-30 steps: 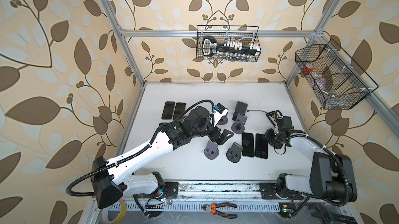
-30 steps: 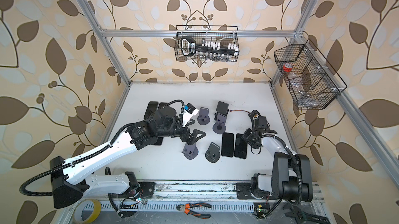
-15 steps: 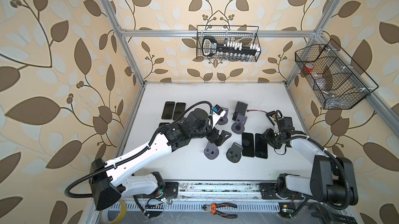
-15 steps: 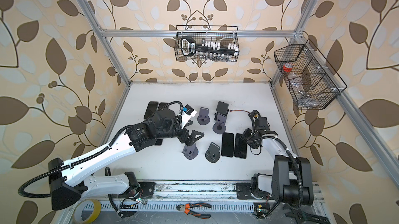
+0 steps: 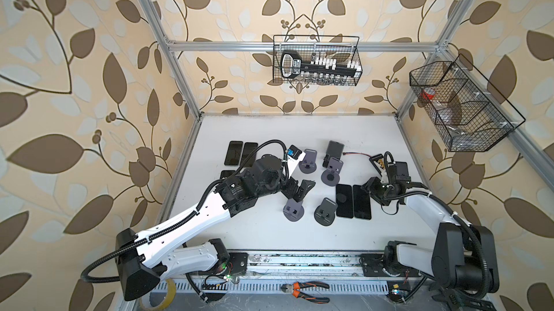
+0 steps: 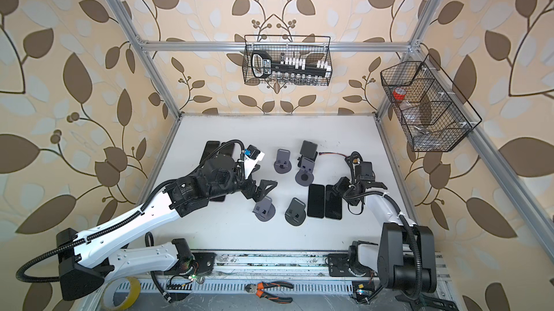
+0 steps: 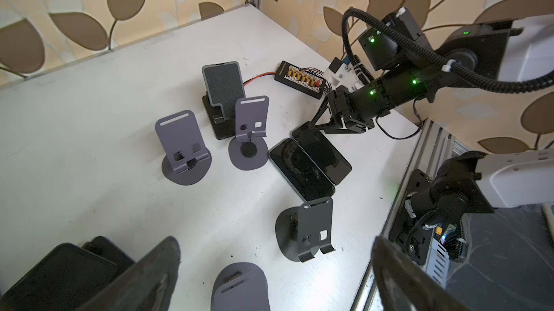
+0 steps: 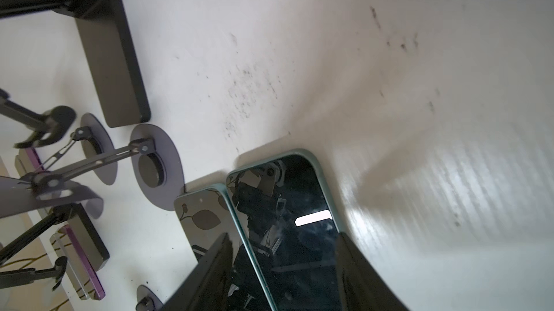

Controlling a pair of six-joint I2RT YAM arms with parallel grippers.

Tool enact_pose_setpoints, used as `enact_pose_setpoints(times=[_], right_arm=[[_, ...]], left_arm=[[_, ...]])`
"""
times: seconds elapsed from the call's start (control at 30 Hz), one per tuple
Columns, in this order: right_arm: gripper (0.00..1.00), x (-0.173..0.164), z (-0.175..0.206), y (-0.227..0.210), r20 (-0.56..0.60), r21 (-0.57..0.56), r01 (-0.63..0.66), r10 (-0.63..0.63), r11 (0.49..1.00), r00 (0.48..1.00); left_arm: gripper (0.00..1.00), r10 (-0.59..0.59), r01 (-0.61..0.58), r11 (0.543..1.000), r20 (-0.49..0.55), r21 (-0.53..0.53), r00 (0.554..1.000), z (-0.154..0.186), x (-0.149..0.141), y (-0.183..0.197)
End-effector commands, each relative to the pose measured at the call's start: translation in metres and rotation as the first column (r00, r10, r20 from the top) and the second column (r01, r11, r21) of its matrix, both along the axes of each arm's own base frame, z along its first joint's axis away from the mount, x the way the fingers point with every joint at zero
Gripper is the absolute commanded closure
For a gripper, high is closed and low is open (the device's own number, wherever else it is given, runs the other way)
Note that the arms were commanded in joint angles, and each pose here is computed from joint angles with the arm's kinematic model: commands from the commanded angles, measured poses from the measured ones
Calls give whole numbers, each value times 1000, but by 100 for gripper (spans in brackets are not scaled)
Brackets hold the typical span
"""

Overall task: Remove the phone from the phone stand
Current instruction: Rotate the phone at the middle-right of the table, then reset both arms

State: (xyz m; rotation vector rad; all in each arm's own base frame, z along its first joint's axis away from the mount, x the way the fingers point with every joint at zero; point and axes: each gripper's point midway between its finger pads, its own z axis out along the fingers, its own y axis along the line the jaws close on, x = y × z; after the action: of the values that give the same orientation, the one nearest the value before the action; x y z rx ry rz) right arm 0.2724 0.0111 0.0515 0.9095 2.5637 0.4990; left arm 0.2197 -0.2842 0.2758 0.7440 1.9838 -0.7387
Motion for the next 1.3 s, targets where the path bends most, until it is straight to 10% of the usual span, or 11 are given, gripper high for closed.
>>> enact_pose_setpoints(times=[0.0,0.8,1.27], right_arm=[[43,11,28,-5,56,-16,14,-13,1000,998],[42,50,131,-24,317,-102,86,-50,991,947],[45,96,161,-12,403,-234,102,1,967,915]], left_arm=[[1,54,-51,998,115,-35,992,24,6,11],[1,219,-252,966,330,59,918,46,23,67],[1,393,-429,900,284,74,875,28,85,112]])
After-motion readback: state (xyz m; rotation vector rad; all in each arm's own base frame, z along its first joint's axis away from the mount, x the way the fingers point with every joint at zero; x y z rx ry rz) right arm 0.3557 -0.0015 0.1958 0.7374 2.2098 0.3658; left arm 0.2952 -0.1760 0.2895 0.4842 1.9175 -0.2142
